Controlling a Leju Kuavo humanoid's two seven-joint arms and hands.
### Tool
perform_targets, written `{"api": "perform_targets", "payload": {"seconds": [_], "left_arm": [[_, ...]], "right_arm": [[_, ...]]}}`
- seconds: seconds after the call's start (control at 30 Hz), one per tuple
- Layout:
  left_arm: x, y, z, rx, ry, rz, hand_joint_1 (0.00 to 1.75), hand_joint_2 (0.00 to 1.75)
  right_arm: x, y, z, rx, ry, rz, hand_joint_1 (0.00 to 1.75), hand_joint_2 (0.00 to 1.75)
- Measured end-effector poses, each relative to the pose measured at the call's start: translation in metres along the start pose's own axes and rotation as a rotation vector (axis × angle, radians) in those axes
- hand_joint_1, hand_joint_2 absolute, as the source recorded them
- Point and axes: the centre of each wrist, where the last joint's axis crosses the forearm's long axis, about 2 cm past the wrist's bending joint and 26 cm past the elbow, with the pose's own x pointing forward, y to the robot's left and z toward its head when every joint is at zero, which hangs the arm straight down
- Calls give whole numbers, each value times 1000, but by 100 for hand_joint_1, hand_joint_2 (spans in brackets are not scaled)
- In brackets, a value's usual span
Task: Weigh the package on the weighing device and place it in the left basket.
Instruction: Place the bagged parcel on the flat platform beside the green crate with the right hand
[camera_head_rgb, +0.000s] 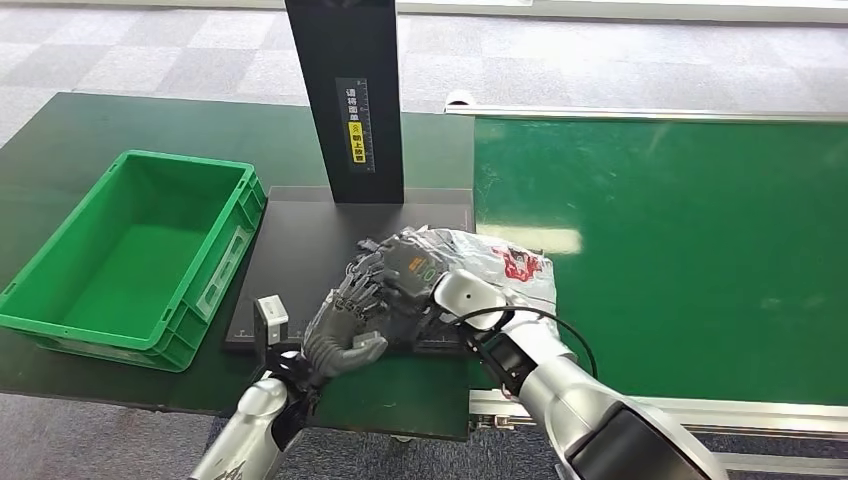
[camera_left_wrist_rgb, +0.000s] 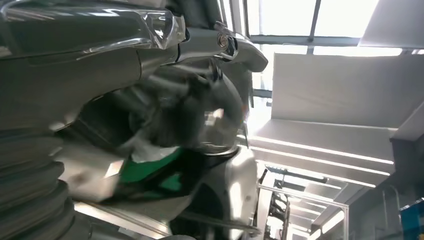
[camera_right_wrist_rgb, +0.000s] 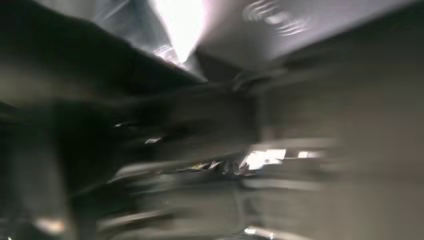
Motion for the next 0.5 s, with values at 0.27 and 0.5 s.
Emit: {"api": "perform_targets", "payload": {"seconds": [0.27,0.5], "left_arm": [[-7,-2,3,-1,20,19,0,175],[-10,-2,6,4,34,25,0,175]], "right_arm": [[17,9,-1,9,-75,-37,175,0],[21,12,0,14,-77,-50,175,0]]}}
